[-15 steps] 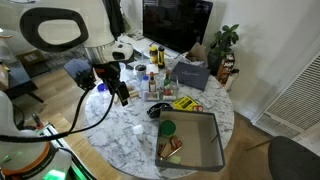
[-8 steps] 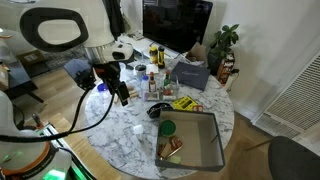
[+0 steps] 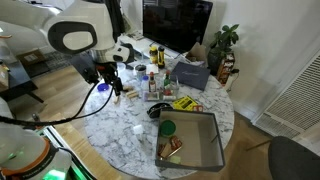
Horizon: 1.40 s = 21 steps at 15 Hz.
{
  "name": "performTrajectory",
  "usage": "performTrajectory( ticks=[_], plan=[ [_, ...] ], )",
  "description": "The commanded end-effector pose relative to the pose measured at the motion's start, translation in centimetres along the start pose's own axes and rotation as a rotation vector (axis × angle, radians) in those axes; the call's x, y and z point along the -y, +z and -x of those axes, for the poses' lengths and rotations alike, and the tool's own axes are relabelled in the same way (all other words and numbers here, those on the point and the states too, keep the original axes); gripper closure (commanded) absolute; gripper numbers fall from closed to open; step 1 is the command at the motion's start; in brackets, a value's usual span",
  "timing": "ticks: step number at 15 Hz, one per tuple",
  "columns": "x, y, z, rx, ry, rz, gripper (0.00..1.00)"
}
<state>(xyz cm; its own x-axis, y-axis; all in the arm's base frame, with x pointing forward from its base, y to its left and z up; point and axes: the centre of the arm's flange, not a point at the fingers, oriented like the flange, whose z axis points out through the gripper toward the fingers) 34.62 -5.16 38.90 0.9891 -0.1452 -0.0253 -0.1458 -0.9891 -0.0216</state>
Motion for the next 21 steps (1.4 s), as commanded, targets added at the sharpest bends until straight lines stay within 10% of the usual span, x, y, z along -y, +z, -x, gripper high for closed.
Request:
performTrajectory(
  ticks=[1, 6, 12, 21],
  plan=[
    [4.9, 3.9, -2.9, 0.009, 0.086, -0.083, 0.0],
    [10.5, 7.8, -4.3, -0.025, 0.249, -0.169, 0.0],
    [15.3, 12.1, -5.8, -0.105, 0.287, -0.003, 0.0],
    [14.8, 12.7, -6.1, -0.094, 0.257, -0.03, 0.0]
  ],
)
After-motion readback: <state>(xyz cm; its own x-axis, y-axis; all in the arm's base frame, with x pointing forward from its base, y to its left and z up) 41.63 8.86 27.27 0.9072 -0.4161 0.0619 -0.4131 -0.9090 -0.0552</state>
